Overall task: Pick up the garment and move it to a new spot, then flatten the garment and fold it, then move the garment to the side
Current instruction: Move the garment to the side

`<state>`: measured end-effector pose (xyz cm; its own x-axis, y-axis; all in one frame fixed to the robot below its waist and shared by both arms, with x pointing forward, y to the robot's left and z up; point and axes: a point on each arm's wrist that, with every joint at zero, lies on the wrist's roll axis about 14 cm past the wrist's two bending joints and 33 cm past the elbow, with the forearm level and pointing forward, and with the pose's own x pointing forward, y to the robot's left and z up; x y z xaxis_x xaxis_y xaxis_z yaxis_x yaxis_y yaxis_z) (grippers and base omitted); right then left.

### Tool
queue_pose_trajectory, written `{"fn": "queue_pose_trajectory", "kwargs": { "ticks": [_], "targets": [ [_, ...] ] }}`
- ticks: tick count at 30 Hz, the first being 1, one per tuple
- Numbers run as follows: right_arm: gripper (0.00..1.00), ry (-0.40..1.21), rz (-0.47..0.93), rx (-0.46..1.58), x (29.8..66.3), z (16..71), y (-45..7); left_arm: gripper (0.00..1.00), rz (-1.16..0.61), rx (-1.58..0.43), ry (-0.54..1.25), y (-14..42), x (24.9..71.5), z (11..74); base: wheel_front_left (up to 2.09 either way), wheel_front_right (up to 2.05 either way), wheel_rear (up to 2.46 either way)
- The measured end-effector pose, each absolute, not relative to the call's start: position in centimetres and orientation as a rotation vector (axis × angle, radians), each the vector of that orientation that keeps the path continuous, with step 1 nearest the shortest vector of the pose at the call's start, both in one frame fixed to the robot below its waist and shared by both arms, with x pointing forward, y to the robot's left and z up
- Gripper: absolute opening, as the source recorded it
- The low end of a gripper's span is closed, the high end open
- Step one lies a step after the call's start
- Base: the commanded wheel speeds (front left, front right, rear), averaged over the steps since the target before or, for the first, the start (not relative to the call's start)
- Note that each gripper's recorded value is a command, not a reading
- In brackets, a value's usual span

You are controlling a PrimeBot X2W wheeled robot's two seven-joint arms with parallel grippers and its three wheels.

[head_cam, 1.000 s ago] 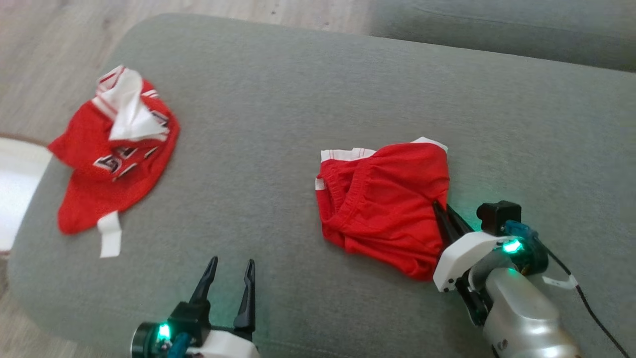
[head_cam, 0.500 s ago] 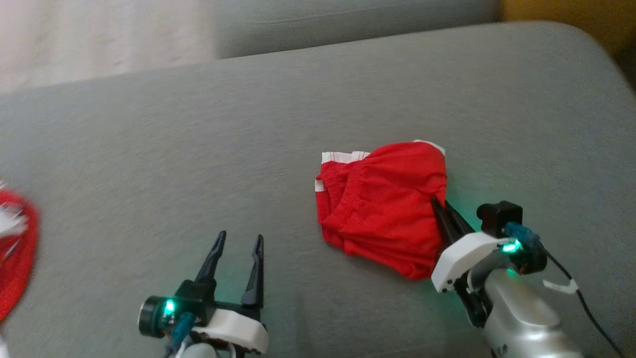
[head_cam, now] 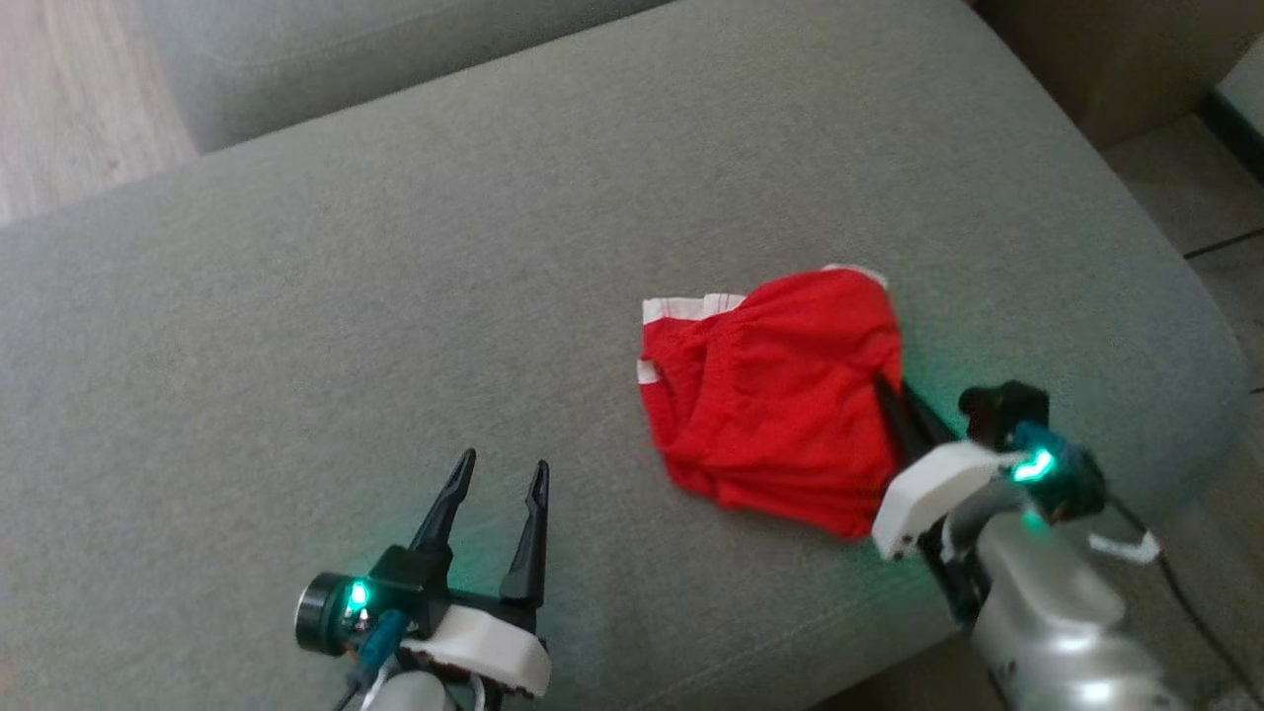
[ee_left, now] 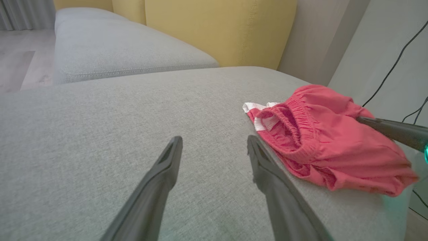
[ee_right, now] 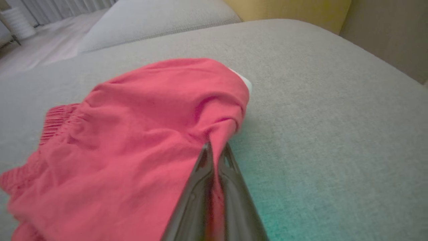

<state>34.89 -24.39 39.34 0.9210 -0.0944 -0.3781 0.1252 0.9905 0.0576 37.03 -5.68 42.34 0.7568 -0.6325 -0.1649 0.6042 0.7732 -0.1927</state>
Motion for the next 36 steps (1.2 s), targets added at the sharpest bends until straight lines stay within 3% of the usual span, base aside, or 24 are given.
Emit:
{"fn": "queue_pose_trajectory", "kwargs": {
  "ticks": [8,18,20,21,27,33,36],
  "targets": [
    [0.00,0.353,-0.159,-0.161,40.6,43.3,-31.1,1.00,-0.608,-0.122,0.260,-3.2,37.7,40.8,0.00,0.00,0.00],
    [0.00,0.454,-0.306,-0.317,41.5,44.0,-39.5,1.00,-0.514,-0.122,0.298,0.0,38.6,38.9,0.00,0.00,0.00],
    [0.75,0.450,-0.315,-0.331,41.9,44.2,-39.8,1.00,-0.508,-0.124,0.300,0.2,38.8,38.8,0.00,0.00,0.00],
    [1.00,0.437,-0.323,-0.334,42.1,44.6,-40.0,1.00,-0.506,-0.124,0.298,0.2,39.0,38.9,0.00,0.00,0.00],
    [1.00,0.302,-0.350,-0.329,43.3,47.7,-39.9,1.00,-0.482,-0.123,0.273,0.8,39.7,39.6,0.00,0.00,0.00],
    [1.00,0.089,-0.229,-0.229,47.2,51.5,-31.9,1.00,-0.401,-0.108,0.220,2.9,40.3,41.4,0.00,0.00,0.00],
    [1.00,0.023,-0.161,-0.173,47.5,52.3,-28.2,1.00,-0.327,-0.100,0.189,5.0,40.6,42.4,0.00,0.00,0.00]
  ]
}}
